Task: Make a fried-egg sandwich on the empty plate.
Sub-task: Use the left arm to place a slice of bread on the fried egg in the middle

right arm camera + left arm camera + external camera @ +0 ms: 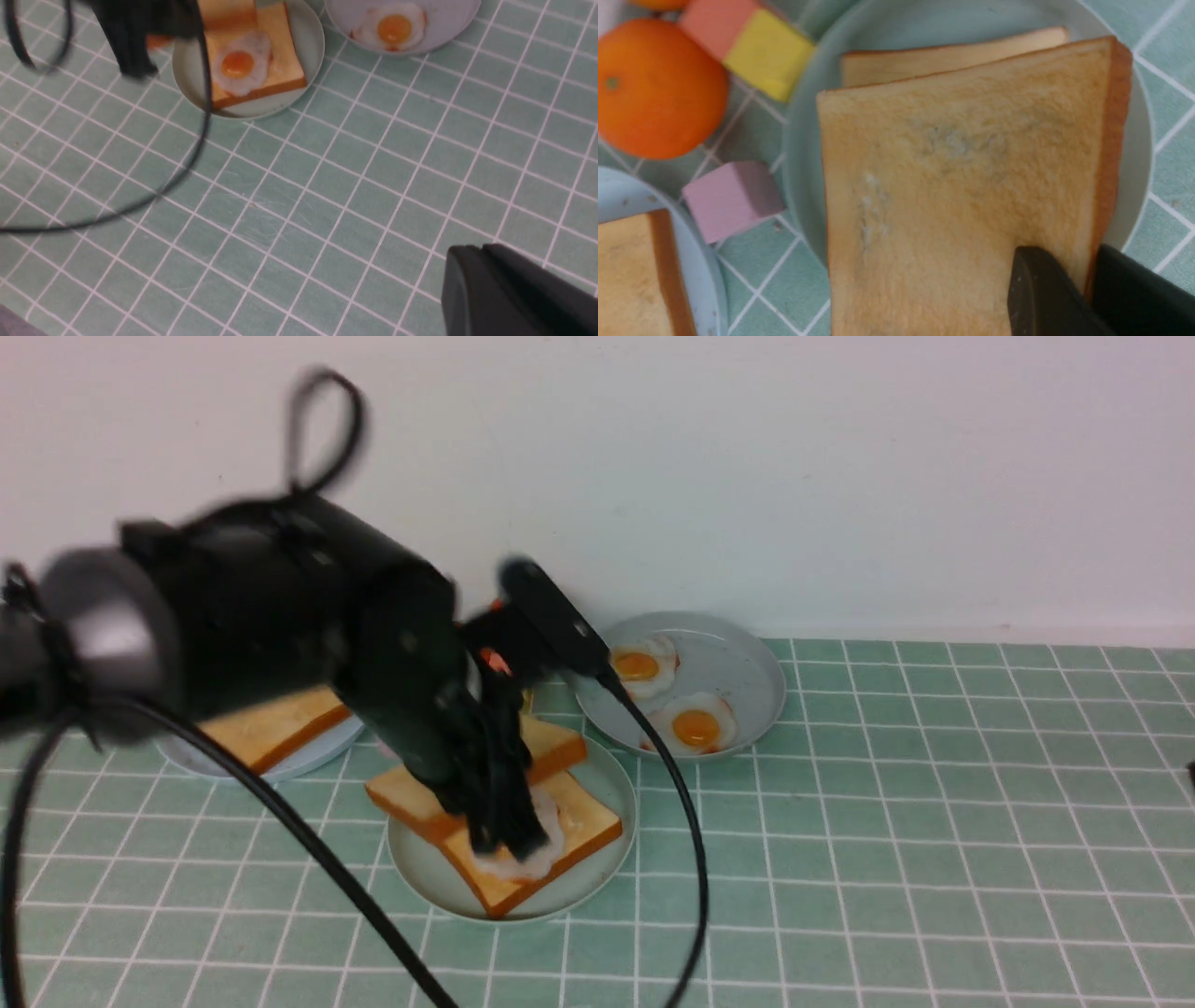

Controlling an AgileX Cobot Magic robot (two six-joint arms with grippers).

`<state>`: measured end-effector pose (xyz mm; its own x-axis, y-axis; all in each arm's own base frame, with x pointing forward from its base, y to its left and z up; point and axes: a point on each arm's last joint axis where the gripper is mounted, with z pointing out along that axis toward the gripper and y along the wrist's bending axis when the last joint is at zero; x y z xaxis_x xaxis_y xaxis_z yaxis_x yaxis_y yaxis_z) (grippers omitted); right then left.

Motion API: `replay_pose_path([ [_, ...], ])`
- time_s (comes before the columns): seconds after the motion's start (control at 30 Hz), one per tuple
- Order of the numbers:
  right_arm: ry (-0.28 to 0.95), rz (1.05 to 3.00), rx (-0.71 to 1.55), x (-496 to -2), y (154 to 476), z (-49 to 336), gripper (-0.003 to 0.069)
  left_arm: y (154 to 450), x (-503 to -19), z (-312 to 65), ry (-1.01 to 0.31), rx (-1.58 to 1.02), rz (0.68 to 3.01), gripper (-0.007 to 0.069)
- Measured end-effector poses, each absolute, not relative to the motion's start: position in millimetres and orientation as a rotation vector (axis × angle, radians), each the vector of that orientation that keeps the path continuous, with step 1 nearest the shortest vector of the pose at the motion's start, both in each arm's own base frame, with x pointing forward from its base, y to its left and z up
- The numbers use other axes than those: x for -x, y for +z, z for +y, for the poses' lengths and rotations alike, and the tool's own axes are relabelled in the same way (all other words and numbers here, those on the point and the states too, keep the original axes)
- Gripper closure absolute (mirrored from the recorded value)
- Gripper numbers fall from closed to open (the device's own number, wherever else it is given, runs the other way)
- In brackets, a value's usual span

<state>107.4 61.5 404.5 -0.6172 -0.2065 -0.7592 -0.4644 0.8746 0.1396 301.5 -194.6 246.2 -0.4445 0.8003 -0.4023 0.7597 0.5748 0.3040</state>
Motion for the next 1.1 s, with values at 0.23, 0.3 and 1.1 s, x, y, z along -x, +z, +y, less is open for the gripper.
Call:
replay_pose_path([
  [0.23, 0.441, 2.186, 0.484, -79, 412, 51, 0.0616, 227, -308, -207, 0.164, -1.225, 2.286, 0.0524],
  [0.3, 0.453, 2.177, 0.485, -74, 413, 49, 0.0613, 221, -310, -209, 0.162, -1.223, 2.291, 0.0524],
  [1.1, 0.49, 2.149, 0.495, -53, 416, 43, 0.0598, 202, -314, -217, 0.08, -1.182, 2.342, 0.0327],
])
